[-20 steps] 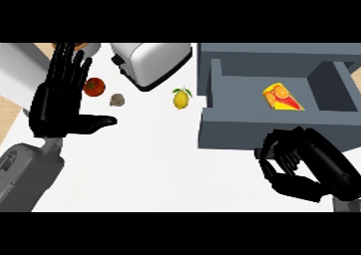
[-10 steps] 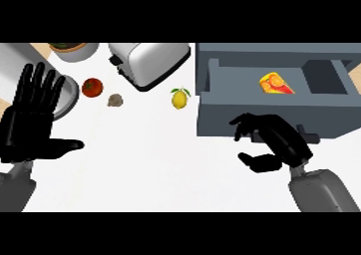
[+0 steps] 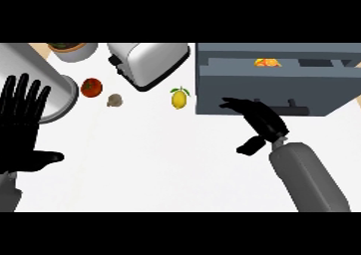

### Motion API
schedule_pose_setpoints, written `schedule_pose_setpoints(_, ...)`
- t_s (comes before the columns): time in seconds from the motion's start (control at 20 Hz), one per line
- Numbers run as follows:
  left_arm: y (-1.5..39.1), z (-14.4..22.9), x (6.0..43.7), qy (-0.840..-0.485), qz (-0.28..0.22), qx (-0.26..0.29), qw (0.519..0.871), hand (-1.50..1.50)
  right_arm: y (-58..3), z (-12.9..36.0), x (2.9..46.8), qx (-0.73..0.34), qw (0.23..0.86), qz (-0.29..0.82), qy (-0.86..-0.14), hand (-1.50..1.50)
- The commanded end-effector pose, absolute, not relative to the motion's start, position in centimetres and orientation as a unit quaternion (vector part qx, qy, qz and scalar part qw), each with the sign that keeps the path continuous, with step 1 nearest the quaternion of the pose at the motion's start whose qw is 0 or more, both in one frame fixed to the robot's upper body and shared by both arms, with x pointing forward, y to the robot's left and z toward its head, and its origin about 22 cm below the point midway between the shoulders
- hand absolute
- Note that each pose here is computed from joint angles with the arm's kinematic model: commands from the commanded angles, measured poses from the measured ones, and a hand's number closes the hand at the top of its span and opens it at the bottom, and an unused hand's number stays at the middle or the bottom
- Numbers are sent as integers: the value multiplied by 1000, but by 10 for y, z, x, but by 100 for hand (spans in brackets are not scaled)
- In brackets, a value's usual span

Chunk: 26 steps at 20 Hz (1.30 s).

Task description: Pick up the cup, place it into the drawer and close the drawer

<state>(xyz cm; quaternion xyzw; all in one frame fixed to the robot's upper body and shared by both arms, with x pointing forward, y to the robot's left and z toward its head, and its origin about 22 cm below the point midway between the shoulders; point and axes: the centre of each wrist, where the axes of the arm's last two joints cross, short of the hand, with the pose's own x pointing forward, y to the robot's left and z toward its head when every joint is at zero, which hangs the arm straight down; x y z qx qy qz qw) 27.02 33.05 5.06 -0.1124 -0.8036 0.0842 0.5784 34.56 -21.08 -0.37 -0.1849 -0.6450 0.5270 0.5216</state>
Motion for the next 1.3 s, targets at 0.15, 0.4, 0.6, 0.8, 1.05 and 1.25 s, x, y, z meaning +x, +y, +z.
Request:
schedule_pose_setpoints(0.15,347,49,259,-805,81,-111,576,-150,-234,-30,373,-166,541,513,-645,-150)
schedule_pose_setpoints(0.4,357,41,260,-806,92,-128,570,-150,-236,6,412,-150,555,505,-643,-150)
schedule_pose_setpoints(0.6,342,23,263,-802,80,-133,576,-150,-255,19,421,-154,553,517,-635,-150)
schedule_pose_setpoints(0.8,336,44,276,-804,70,-142,573,-150,-278,25,423,-176,554,508,-636,-150)
schedule_pose_setpoints(1.05,329,31,265,-809,64,-142,567,-150,-289,37,428,-174,563,504,-632,-150)
schedule_pose_setpoints(1.25,335,48,282,-808,56,-132,572,-150,-270,38,433,-169,567,495,-636,-150)
